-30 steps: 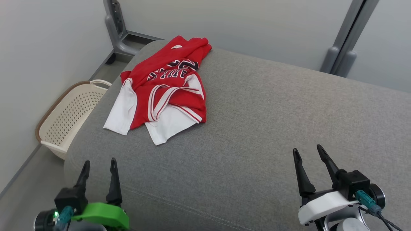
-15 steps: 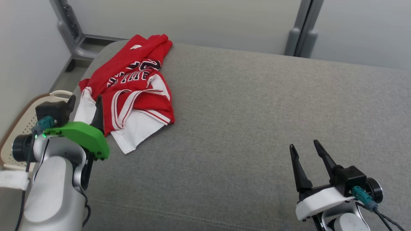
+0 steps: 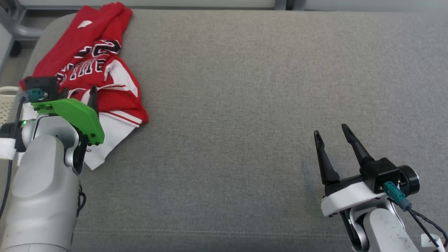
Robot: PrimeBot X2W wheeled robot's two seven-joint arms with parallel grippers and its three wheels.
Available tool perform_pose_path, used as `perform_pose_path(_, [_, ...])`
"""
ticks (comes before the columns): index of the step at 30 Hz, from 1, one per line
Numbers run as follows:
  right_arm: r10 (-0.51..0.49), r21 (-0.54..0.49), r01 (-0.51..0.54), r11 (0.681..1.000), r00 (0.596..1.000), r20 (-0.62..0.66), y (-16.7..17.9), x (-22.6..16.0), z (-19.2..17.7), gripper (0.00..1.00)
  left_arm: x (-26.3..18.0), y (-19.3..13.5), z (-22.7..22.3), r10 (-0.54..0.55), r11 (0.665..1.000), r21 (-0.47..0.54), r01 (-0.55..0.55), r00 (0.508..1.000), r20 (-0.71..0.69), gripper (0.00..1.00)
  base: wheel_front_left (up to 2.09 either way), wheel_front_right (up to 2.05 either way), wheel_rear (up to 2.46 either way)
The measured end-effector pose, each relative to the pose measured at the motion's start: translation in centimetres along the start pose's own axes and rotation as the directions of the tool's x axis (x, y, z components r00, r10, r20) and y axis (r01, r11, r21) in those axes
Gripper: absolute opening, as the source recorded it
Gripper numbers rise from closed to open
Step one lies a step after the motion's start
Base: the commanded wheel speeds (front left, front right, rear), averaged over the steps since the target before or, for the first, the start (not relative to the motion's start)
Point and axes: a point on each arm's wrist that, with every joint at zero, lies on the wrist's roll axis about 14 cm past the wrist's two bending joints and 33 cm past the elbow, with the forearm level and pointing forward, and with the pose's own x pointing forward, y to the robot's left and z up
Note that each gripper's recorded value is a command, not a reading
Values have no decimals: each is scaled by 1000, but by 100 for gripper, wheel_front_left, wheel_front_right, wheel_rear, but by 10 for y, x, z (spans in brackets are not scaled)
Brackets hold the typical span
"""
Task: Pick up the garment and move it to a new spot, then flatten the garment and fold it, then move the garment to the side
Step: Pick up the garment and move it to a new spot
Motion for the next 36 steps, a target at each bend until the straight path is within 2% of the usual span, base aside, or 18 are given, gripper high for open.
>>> perform_pose_path(8, [-56, -5, 56, 998, 997, -62, -26, 0, -26, 100, 40, -10, -43, 18, 1000, 24, -15, 991, -130, 100, 0, 0, 0])
perform_pose_path(17, [-68, -1, 68, 998, 992, -104, -32, 1, -44, 100, 59, -6, -85, 65, 996, 78, -45, 960, -273, 100, 0, 0, 0])
perform_pose_path(18, [-66, 1, 66, 998, 992, -108, -32, 1, -45, 100, 60, -6, -86, 67, 996, 79, -47, 958, -277, 73, 0, 0, 0])
perform_pose_path(19, [-64, 2, 64, 998, 992, -112, -31, 1, -47, 100, 62, -7, -86, 71, 996, 78, -51, 959, -275, 35, 0, 0, 0])
perform_pose_path(20, [-64, 2, 64, 998, 992, -112, -31, 1, -47, 100, 62, -7, -86, 71, 996, 78, -51, 959, -275, 0, 0, 0, 0])
perform_pose_path(30, [-66, 5, 67, 998, 993, -100, -32, 5, -43, 100, 62, -9, -80, 58, 997, 59, -45, 973, -224, 0, 0, 0, 0])
perform_pose_path(36, [-59, 8, 59, 998, 996, -68, -27, 6, -30, 100, 61, -22, -30, 7, 998, 66, -4, 999, -40, 0, 0, 0, 0])
